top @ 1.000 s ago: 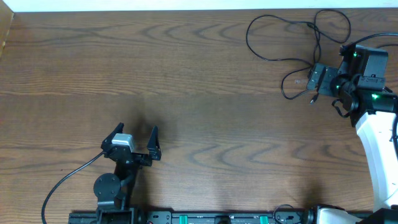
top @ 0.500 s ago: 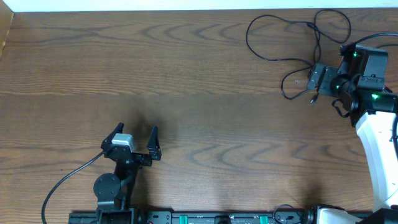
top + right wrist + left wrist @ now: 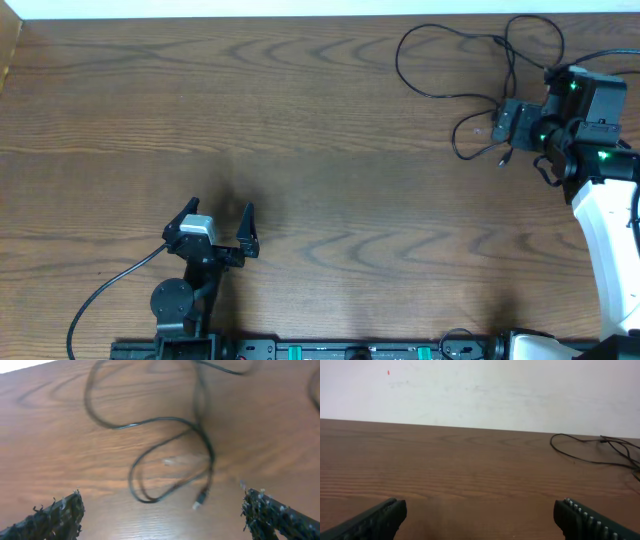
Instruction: Untangle cables
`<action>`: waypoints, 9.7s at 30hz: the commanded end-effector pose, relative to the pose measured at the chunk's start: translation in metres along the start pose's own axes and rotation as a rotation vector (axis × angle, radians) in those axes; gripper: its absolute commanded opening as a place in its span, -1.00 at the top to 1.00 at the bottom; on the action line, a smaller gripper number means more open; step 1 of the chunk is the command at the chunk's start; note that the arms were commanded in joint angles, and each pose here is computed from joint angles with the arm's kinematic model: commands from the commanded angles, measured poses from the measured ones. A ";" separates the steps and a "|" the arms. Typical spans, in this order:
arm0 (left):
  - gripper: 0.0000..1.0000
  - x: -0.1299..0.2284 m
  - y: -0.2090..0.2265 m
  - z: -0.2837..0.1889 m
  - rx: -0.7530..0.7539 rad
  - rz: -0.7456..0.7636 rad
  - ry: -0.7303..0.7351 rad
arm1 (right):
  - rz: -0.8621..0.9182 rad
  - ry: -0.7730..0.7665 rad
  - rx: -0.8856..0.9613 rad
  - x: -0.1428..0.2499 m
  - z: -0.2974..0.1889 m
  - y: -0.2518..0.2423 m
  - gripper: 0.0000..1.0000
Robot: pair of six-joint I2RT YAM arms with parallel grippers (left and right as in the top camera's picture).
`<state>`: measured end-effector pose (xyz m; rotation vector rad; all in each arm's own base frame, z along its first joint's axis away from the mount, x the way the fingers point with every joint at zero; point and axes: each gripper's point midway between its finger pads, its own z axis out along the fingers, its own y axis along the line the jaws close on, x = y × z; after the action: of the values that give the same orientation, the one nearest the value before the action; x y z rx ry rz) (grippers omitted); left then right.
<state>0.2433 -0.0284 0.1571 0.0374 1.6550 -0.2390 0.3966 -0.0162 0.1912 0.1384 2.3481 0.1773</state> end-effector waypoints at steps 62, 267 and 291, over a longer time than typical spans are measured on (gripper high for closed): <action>-0.97 0.014 -0.003 0.000 0.020 0.003 0.047 | -0.208 -0.959 -0.181 0.046 -0.154 0.035 -0.99; -0.97 0.014 -0.003 0.000 0.022 0.003 0.047 | -0.125 -0.710 -0.046 0.132 -0.082 0.011 -0.99; -0.97 0.014 -0.003 0.000 0.022 0.003 0.047 | -0.125 -0.710 -0.046 0.132 -0.082 0.011 -0.99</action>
<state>0.2430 -0.0284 0.1579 0.0401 1.6552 -0.2370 0.2465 0.0074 0.1574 0.0136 1.6451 0.0880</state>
